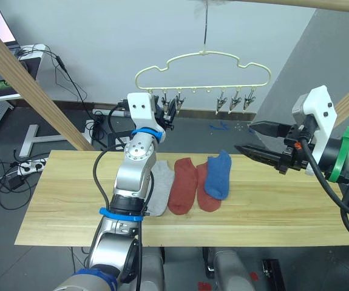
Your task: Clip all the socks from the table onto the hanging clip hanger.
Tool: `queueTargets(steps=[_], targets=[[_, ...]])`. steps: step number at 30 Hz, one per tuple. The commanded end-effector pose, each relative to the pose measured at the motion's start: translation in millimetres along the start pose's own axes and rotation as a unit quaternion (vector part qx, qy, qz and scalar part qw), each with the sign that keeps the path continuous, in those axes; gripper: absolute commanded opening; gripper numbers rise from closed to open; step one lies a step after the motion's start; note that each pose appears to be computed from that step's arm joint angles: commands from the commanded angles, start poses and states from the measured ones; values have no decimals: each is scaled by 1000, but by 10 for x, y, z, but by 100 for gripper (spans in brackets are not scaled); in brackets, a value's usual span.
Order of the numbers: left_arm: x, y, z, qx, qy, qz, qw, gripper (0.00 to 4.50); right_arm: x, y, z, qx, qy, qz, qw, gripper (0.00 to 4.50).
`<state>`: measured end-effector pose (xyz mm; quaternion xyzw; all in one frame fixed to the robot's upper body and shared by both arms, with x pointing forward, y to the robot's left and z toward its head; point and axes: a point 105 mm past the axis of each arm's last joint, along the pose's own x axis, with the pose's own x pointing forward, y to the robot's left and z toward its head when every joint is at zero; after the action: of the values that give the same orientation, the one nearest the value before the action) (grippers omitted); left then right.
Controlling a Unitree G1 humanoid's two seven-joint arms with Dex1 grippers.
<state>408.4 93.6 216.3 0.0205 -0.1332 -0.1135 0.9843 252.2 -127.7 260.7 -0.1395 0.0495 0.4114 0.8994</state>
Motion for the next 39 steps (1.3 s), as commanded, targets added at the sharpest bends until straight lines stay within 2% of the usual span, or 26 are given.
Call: queueTargets(steps=[1, 18, 19, 22, 24, 27, 32, 35, 37, 39], targets=[[30, -67, 188, -2, -34, -3, 999, 257, -30, 15, 59, -11, -12, -4, 1000, 322], [52, -102, 233, -4, -33, -4, 999, 257, -34, 27, 47, -5, -12, -7, 1000, 322], [53, -99, 236, -4, -34, -3, 999, 218, -34, 28, 46, -5, -12, -7, 1000, 328], [52, -91, 244, -4, -35, -3, 999, 147, -34, 30, 46, -4, -12, -7, 1000, 328], [51, -79, 249, -4, -36, -1, 999, 84, -34, 31, 45, -3, -12, -7, 1000, 328], [55, -64, 256, -4, -36, 0, 999, 28, -27, 29, 41, -2, -12, -7, 1000, 328], [59, -45, 243, -22, -23, -8, 999, 25, 19, 20, -42, 7, -1, -11, 1000, 328], [57, -44, 231, -48, -3, -26, 999, 25, 97, -4, -270, 35, 34, -20, 999, 328], [54, -48, 236, -69, 19, -46, 996, 25, 169, -64, -545, 66, 78, -40, 994, 364], [52, -56, 245, -94, 38, -64, 993, 25, 228, -86, -702, 81, 96, -47, 991, 415]])
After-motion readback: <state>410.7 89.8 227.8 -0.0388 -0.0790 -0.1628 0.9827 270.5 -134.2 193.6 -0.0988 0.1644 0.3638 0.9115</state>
